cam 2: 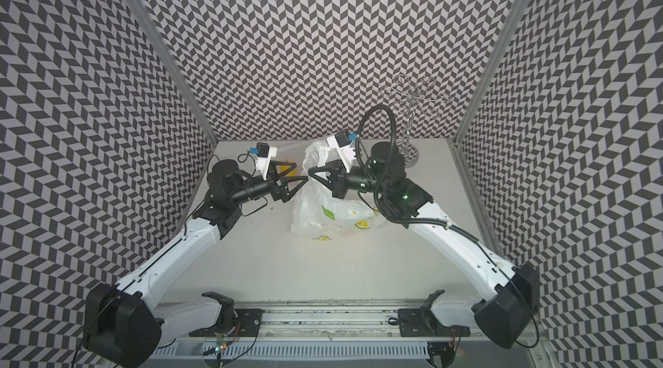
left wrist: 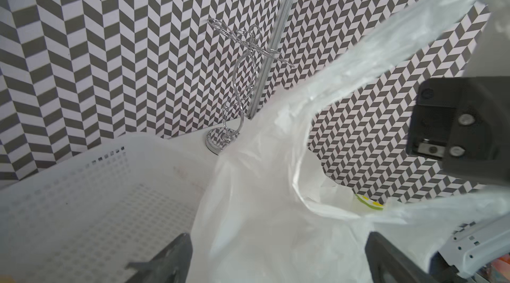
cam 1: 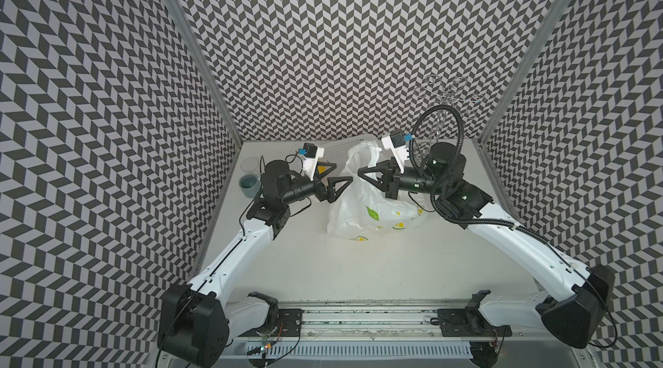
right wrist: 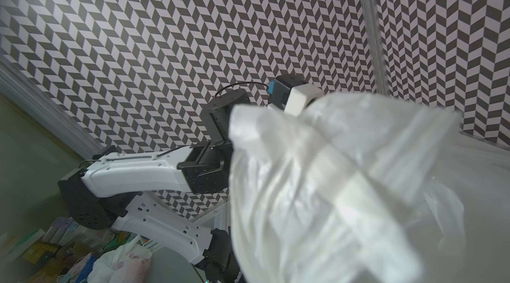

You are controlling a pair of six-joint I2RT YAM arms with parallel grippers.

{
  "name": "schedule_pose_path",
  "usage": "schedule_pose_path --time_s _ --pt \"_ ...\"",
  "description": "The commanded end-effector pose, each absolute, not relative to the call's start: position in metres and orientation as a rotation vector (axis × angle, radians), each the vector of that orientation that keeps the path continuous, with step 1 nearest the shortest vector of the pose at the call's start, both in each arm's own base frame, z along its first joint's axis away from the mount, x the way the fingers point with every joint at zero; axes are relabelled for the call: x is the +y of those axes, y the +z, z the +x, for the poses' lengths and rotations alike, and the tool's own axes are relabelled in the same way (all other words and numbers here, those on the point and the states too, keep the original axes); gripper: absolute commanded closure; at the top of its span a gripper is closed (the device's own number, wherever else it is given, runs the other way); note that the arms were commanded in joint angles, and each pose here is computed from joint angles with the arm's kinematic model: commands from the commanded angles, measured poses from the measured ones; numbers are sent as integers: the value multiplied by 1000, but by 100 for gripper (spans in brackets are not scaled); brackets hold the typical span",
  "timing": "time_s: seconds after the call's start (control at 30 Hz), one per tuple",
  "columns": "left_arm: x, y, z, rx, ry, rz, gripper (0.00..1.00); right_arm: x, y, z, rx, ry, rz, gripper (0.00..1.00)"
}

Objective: Place the peach into a plastic bag & tie a knot
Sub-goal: Adjust the plastic bag at the center of the board.

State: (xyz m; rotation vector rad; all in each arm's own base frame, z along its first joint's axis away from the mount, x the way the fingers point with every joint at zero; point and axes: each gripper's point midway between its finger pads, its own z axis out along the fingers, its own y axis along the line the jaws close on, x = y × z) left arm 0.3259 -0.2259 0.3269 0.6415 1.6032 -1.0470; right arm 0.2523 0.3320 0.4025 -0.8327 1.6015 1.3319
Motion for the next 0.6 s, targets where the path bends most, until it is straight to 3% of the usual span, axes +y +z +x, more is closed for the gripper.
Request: schedule_pose_path --time_s 0.0,0.2,0.43,0.57 --pt "-225 380 316 1319 -1024 823 1 325 418 234 1511 1372 -922 95" --pt "-224 380 291 1180 -1176 1032 1 314 419 228 1493 1416 -953 96" --pt "-266 376 287 1111 -1247 1219 1 315 421 226 1471 1441 -980 98" --pt "-282 365 263 1085 -1384 1326 1 312 424 236 1481 1408 -929 99"
